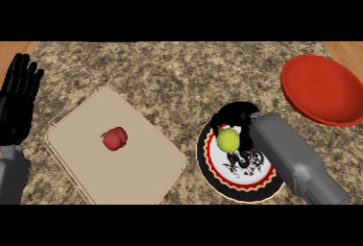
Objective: Pick the pear from the plate and place it in the bowl
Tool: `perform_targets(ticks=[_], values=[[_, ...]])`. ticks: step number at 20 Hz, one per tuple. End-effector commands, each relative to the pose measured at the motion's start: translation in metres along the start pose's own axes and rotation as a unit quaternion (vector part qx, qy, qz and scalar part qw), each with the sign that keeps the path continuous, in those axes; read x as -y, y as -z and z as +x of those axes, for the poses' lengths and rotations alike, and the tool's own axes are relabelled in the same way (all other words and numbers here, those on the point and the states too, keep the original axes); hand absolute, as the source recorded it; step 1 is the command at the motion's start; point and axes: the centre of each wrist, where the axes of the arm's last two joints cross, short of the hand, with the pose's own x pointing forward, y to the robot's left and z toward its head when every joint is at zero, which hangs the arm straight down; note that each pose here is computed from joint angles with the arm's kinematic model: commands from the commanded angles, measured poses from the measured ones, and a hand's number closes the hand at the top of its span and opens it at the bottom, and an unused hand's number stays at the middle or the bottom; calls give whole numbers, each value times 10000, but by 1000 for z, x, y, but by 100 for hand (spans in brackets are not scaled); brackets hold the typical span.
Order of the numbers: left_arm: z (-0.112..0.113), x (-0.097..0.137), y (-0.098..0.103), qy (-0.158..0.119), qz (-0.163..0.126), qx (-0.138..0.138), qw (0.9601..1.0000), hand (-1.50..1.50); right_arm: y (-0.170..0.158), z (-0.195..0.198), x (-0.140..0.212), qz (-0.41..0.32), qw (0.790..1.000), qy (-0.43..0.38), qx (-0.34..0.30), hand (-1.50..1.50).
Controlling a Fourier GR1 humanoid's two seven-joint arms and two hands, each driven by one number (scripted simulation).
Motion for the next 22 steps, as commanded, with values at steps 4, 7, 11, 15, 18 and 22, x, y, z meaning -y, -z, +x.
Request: perform_targets(ticks=[4, 7, 11, 15, 18, 22], values=[[3, -10, 2, 28, 61, 98, 9999, 0, 7, -8, -14, -249, 9997, -6, 35, 150], [1, -15, -4, 87, 354, -70, 9993, 0, -160, -131, -36, -1204, 9791, 275, -1614, 150], [-3, -24, -10, 107, 577, -71, 9983, 0, -275, -173, -51, -2105, 9367, 668, -2716, 150], [-5, -24, -13, 71, 582, 5, 9983, 0, -361, -186, -75, -2905, 8940, 692, -3340, 150], [-4, -15, -11, -111, 497, 18, 9987, 0, -408, -186, -84, -3637, 8605, 715, -3494, 150], [3, -12, -11, -48, 255, 83, 9996, 0, -447, -183, -107, -4133, 8460, 823, -3266, 150]])
